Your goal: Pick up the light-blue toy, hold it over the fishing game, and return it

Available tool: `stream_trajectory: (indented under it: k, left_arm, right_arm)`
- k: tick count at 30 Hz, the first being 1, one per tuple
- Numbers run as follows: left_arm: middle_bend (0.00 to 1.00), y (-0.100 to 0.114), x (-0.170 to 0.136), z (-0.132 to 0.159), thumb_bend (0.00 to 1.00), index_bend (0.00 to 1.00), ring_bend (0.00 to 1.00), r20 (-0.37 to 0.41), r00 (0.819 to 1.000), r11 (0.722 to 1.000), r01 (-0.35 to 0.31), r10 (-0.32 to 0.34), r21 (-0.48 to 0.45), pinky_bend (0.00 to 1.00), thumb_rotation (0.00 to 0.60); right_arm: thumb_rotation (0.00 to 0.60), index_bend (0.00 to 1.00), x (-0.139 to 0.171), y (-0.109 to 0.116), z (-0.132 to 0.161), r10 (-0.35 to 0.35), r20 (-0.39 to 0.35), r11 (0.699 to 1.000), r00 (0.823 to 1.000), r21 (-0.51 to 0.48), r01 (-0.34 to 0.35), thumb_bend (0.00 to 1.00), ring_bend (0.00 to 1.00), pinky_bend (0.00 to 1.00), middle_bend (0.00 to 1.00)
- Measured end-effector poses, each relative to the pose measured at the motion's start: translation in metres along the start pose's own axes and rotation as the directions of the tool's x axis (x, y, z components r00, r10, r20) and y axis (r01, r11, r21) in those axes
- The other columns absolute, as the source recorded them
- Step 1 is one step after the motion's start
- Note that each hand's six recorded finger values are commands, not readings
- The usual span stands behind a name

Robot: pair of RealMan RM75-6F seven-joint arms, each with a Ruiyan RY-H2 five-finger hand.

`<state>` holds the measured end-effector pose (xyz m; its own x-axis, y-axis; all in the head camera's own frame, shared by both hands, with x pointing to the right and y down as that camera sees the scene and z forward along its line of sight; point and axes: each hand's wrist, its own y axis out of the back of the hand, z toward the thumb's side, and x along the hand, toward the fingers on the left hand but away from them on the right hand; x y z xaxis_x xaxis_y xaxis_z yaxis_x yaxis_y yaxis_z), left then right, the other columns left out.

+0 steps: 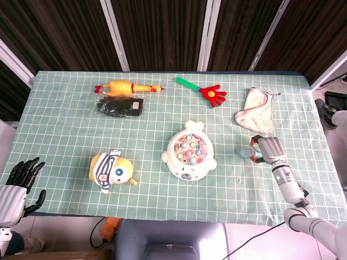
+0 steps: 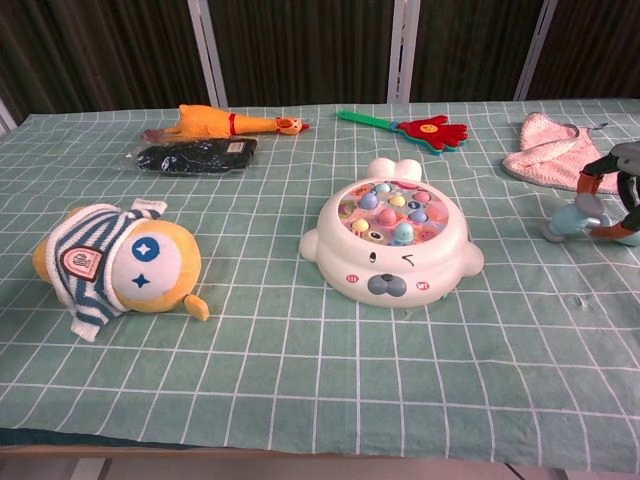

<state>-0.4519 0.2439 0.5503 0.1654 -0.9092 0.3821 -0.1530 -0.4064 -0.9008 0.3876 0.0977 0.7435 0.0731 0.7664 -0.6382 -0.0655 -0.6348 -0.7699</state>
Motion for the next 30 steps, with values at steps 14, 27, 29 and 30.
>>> stream_trajectory:
  k: [14, 27, 29, 30]
  left_arm:
    - [0.0, -0.001, 0.0, 0.0, 0.47, 0.03, 0.0, -0.001, 1.0, 1.0, 0.001, -0.001, 0.003, 0.01, 0.6]
    - [0.0, 0.001, -0.001, 0.0, 0.47, 0.03, 0.0, 0.001, 1.0, 1.0, -0.005, 0.005, -0.002, 0.01, 0.6]
    - [0.0, 0.002, -0.001, 0.0, 0.47, 0.03, 0.0, 0.0, 1.0, 1.0, -0.007, 0.007, -0.003, 0.01, 0.6]
    - [0.0, 0.002, -0.002, 0.0, 0.47, 0.03, 0.0, 0.0, 1.0, 1.0, -0.009, 0.009, -0.003, 0.01, 0.6]
  right_arm:
    - [0.6, 0.55, -0.003, 0.002, -0.004, -0.002, 0.016, 1.0, 1.0, -0.01, 0.002, 0.37, 0.64, 0.67, 0.47]
    - [0.6, 0.44, 0.009, 0.011, -0.01, -0.035, 0.007, 0.999, 0.999, 0.001, 0.035, 0.34, 0.63, 0.66, 0.43]
    - [0.6, 0.4, 0.015, 0.014, -0.009, -0.045, -0.004, 0.999, 0.999, -0.001, 0.045, 0.33, 0.6, 0.63, 0.4]
    - [0.6, 0.37, 0.019, 0.016, -0.009, -0.052, -0.01, 0.999, 0.999, -0.001, 0.052, 0.33, 0.57, 0.61, 0.38]
